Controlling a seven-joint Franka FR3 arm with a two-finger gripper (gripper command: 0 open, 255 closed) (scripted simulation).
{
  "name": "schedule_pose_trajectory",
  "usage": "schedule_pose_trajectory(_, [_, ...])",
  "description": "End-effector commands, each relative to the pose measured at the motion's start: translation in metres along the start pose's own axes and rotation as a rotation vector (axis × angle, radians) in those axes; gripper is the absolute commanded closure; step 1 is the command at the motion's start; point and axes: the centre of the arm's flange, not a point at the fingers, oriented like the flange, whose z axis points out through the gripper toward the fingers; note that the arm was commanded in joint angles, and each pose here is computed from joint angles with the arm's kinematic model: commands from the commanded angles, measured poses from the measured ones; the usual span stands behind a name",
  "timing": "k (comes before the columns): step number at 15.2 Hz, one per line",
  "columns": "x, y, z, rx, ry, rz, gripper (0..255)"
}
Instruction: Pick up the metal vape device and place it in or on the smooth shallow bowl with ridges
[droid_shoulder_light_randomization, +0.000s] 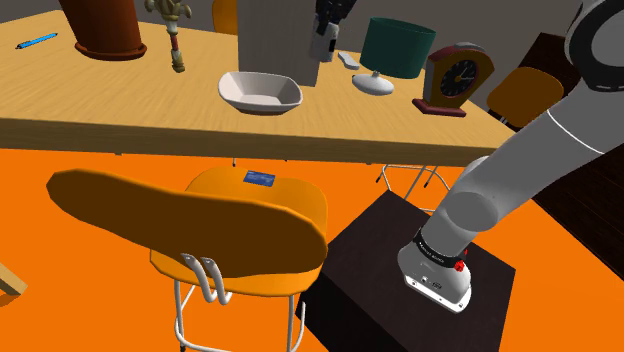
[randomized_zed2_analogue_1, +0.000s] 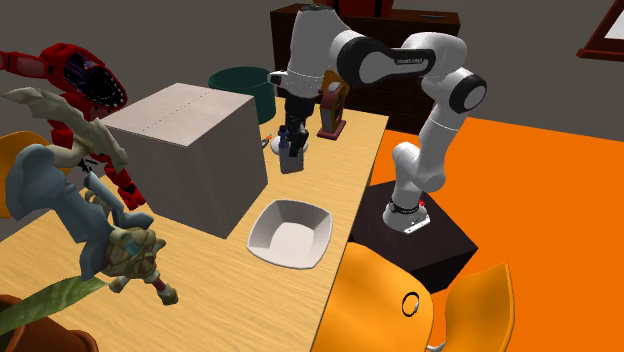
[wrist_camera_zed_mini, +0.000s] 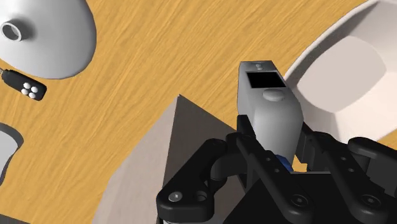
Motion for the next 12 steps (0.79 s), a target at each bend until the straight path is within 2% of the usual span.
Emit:
schedule_pose_trajectory(1, [0.007,-0.026,0.004,0.000,0.000,0.001,255])
schedule_pose_trajectory(12, [0.049,-0.167,0.016,0.000,0.000,0.001,255])
